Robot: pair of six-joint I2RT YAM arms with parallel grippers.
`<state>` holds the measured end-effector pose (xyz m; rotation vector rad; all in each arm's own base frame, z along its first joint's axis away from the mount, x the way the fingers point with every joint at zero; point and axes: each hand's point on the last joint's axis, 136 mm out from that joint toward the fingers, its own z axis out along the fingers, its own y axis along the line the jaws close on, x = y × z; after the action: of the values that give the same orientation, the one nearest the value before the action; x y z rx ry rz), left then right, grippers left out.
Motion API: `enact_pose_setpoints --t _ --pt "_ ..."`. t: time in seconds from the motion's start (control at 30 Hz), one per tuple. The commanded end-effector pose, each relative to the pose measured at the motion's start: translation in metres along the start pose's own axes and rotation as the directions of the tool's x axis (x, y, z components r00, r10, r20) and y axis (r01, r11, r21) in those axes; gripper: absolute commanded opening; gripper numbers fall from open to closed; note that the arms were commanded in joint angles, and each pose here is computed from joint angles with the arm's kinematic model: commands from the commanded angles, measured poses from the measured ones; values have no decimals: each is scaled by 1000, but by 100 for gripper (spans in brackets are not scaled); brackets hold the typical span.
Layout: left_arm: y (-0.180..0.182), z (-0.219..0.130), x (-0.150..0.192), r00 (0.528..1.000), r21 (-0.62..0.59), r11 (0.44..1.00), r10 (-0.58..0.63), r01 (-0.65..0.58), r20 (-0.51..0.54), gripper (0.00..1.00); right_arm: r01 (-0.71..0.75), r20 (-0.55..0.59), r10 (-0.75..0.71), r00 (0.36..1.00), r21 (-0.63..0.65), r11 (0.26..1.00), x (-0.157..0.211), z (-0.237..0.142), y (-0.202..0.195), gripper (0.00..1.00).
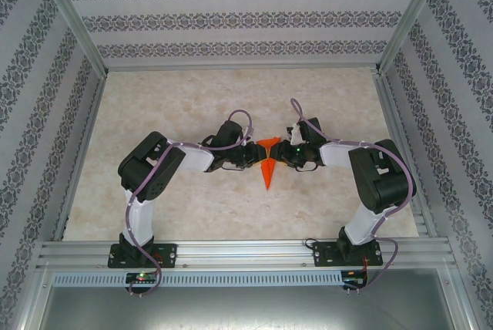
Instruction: Fold a paper plane with a square sheet of paper (fold left side to right side)
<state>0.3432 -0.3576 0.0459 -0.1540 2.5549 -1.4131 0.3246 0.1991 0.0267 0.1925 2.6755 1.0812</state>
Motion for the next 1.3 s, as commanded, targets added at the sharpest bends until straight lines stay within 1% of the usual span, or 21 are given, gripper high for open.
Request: enact_pose_setpoints --t 0.0,0.37,0.63,0.9,1.0,1.07,1.1,1.13,1.17,1.27 --pt "-21 3 -3 1000 80 996 24 -24 3 26 -24 -59 28 998 77 997 18 9 -20 41" --pt "-31 15 3 999 119 993 28 -25 -24 21 -23 -60 27 998 75 997 17 10 -19 41" --pt "-25 20 7 999 113 994 17 -12 -37 19 -24 -61 29 998 77 997 18 10 -19 41" --pt "-23 20 8 999 107 994 16 -13 -29 7 -27 -63 32 998 82 996 19 11 -21 41" --pt "-19 18 8 999 78 997 28 -27 -23 3 -25 -60 29 998 80 997 19 10 -20 41" --pt "-20 13 7 999 65 997 38 -36 -17 3 -23 -58 28 998 80 996 18 10 -19 41" --pt "-20 11 7 999 59 997 41 -40 -13 5 -23 -59 28 998 80 997 18 10 -19 41" --pt "-19 9 7 999 53 998 44 -43 -8 11 -25 -60 29 998 81 996 19 10 -20 41" --pt "-20 6 7 999 49 998 49 -48 -4 13 -24 -61 29 998 81 996 19 10 -20 41" --pt "-20 -2 7 998 38 998 57 -57 10 17 -24 -59 29 998 82 996 19 10 -20 41"
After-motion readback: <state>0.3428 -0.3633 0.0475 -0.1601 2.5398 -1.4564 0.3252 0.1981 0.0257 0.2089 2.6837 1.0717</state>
